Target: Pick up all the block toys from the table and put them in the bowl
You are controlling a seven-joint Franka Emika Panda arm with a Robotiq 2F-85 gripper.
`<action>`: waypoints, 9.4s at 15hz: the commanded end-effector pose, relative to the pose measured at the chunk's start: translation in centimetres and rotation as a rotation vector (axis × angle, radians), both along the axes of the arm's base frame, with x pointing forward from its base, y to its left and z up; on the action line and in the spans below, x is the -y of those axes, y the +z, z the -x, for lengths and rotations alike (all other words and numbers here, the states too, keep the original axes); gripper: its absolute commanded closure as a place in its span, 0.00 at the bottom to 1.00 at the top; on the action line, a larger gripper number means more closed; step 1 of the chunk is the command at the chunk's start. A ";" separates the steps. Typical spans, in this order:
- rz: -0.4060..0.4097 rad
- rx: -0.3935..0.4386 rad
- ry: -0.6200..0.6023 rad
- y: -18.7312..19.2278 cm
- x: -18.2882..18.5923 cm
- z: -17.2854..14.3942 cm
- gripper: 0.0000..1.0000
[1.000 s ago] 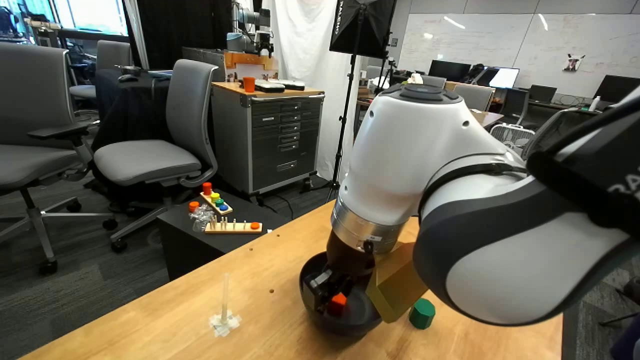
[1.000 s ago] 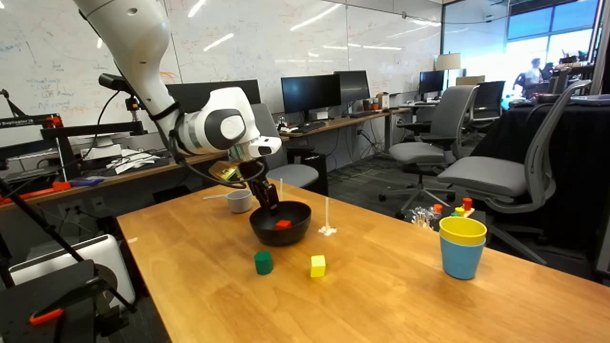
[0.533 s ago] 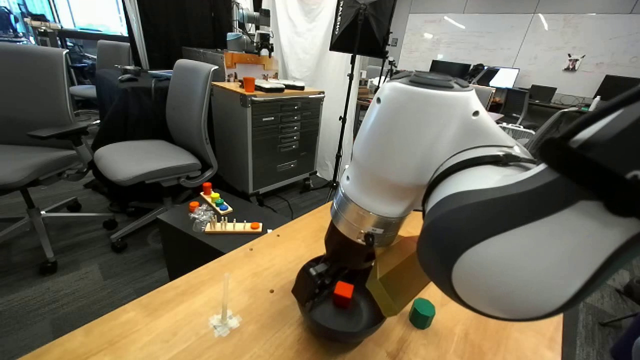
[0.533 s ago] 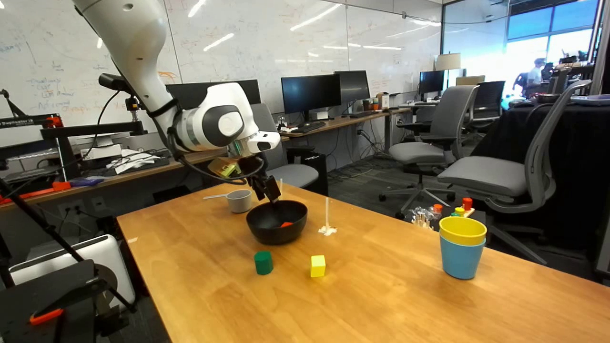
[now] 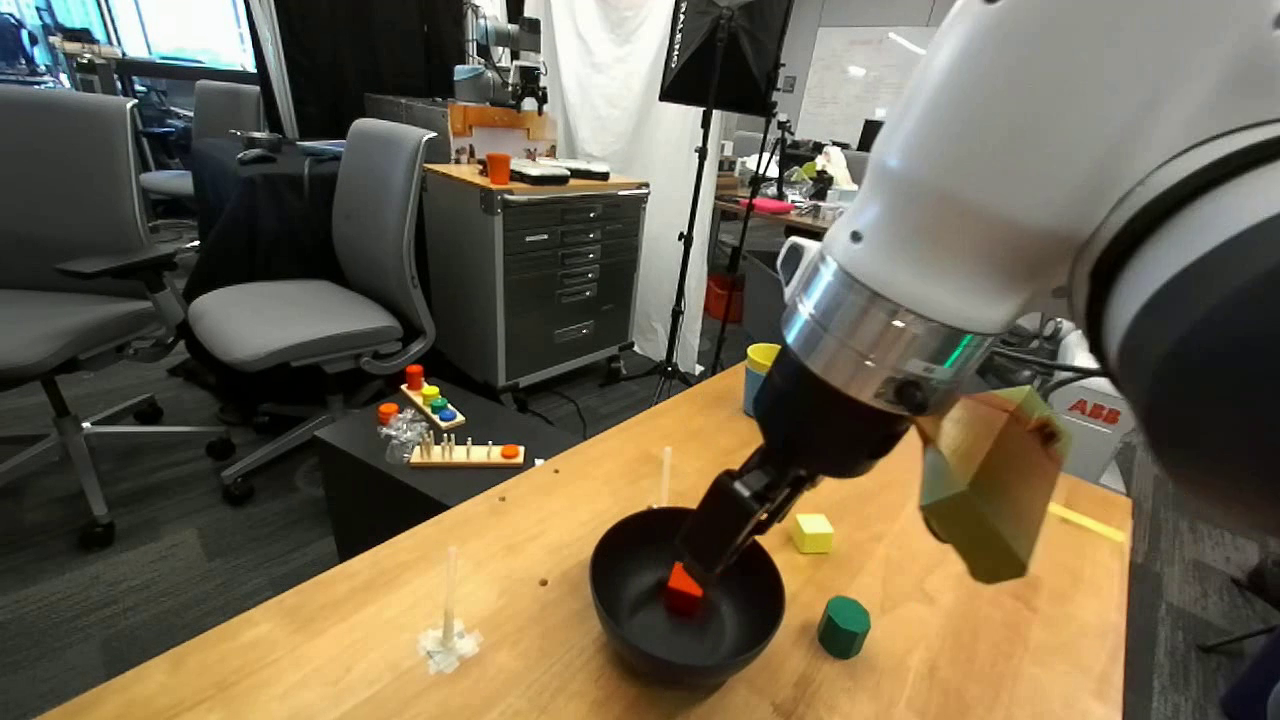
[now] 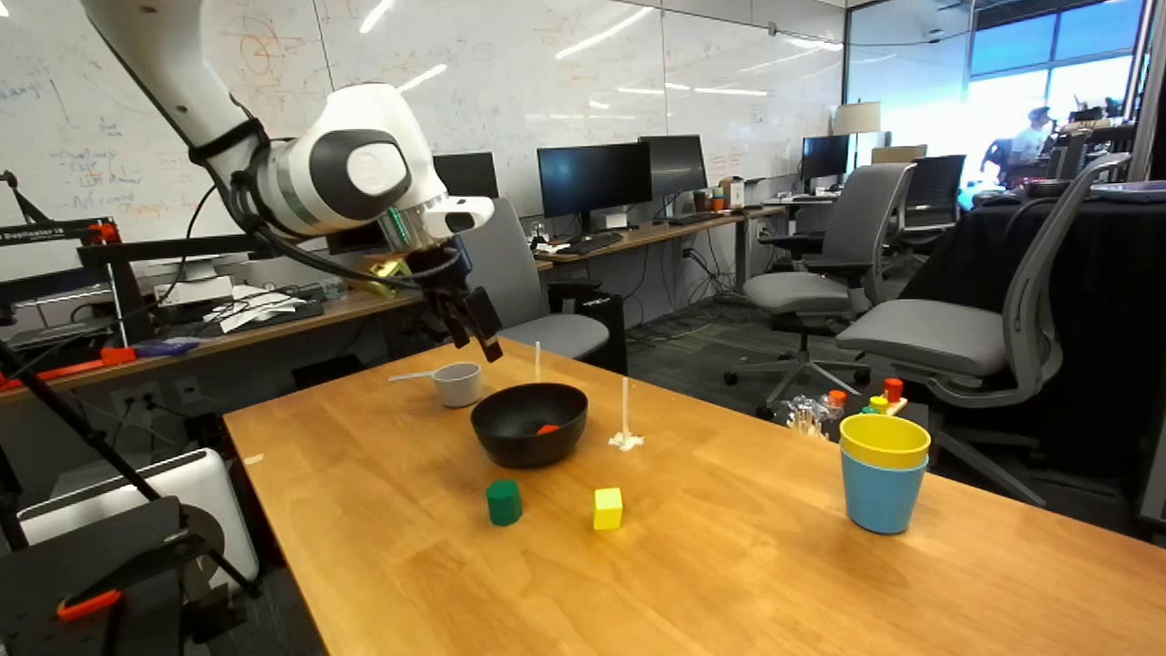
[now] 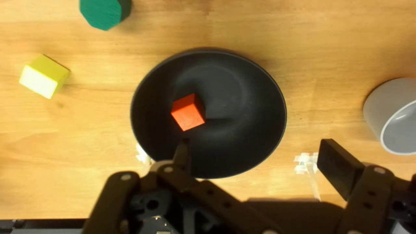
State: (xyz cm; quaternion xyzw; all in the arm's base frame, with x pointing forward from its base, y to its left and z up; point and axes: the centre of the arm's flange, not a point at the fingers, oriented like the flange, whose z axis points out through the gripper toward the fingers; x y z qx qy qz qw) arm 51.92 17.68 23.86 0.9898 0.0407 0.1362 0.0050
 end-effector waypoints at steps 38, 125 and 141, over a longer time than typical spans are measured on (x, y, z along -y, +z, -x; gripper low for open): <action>0.164 -0.239 -0.052 -8.1 10.7 1.8 0.00; 0.004 -0.224 -0.312 -14.8 4.2 -6.5 0.16; -0.029 -0.125 -0.325 -2.3 6.2 -7.5 0.00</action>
